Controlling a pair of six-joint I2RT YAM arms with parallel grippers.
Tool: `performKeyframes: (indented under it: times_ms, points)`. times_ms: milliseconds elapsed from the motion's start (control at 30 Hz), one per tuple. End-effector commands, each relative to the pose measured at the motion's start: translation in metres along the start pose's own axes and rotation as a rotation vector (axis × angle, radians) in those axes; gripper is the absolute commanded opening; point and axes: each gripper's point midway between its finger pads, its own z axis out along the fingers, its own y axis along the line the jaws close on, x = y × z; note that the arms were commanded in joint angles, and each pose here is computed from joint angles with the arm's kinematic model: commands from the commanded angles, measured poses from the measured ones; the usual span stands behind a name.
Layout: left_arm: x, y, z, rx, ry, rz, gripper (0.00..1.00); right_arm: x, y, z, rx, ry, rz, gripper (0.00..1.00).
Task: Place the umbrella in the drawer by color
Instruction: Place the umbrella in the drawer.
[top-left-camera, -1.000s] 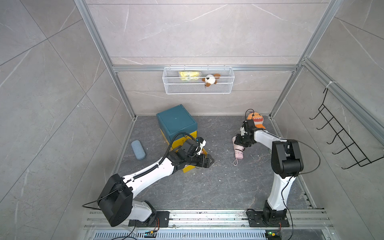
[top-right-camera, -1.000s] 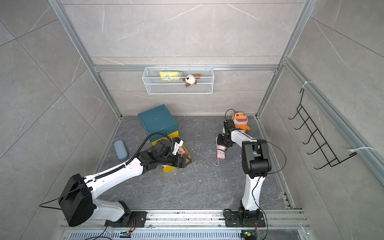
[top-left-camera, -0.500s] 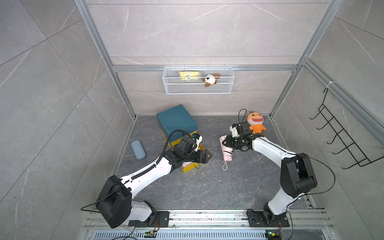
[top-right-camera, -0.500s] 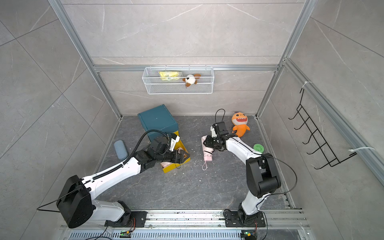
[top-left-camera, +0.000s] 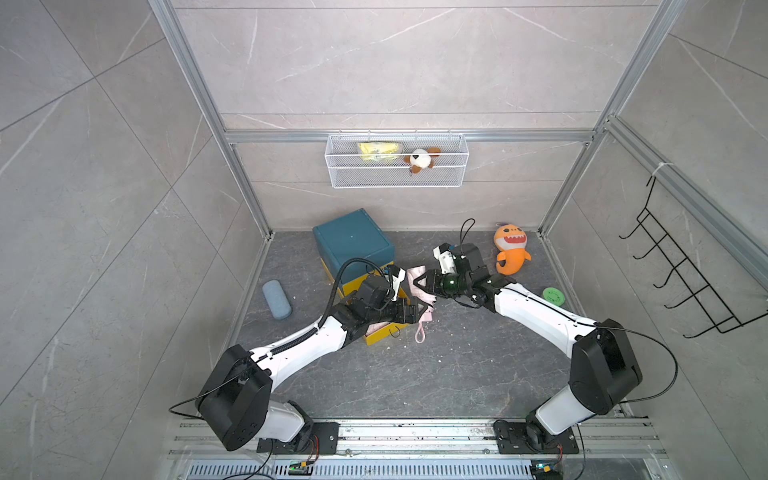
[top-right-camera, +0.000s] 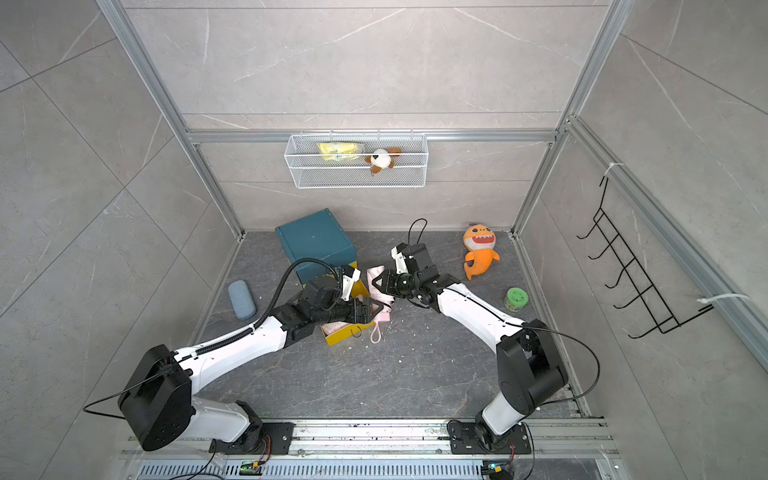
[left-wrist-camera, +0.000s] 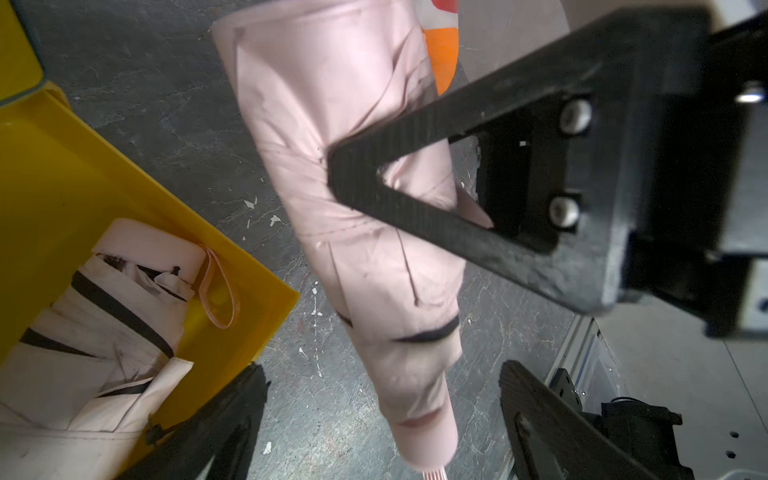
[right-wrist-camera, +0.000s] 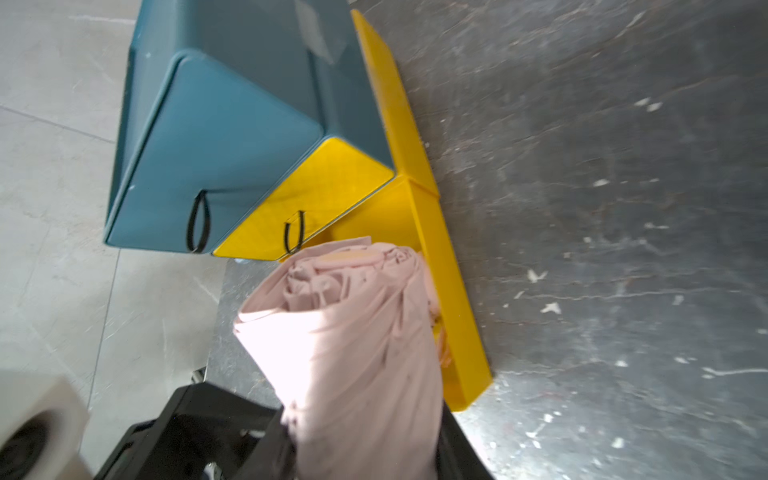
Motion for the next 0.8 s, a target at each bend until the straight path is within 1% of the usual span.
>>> performKeyframes:
  times_ms: [0,200,333,367,400,533,567,600,633,733,767]
  points:
    - [-0.021,-0.006,0.0,0.015,-0.089,0.003,0.91,-0.019,0.036,-0.007,-0.101,-0.063,-0.016,0.27]
    - [-0.026,-0.001,0.001,-0.014,-0.119,0.012,0.9,-0.013,0.05,-0.003,-0.142,-0.048,-0.012,0.27]
    - [-0.026,0.001,0.006,-0.022,-0.117,0.013,0.82,-0.012,0.057,-0.001,-0.176,-0.042,0.0,0.27]
    - [-0.025,0.002,0.007,-0.022,-0.116,0.012,0.79,-0.011,0.059,-0.001,-0.182,-0.04,0.0,0.27]
    - [-0.025,0.003,0.008,-0.023,-0.116,0.011,0.73,-0.011,0.06,-0.001,-0.188,-0.039,0.004,0.27]
    - [-0.024,0.007,0.008,-0.036,-0.119,0.01,0.42,-0.01,0.062,0.0,-0.203,-0.038,0.013,0.28]
    - [-0.024,0.006,0.007,-0.035,-0.121,0.012,0.37,-0.01,0.062,-0.001,-0.203,-0.039,0.013,0.29]
    - [-0.024,0.006,0.006,-0.035,-0.123,0.014,0.32,-0.01,0.062,-0.001,-0.206,-0.038,0.012,0.34]
    - [-0.025,0.005,0.004,-0.034,-0.123,0.017,0.3,-0.01,0.064,-0.002,-0.211,-0.039,0.01,0.41]
    - [-0.025,0.004,-0.004,-0.038,-0.121,0.034,0.26,-0.012,0.066,-0.008,-0.219,-0.055,0.0,0.64]
    - [-0.025,0.004,-0.007,-0.036,-0.119,0.038,0.25,-0.014,0.065,-0.01,-0.217,-0.064,-0.003,0.67]
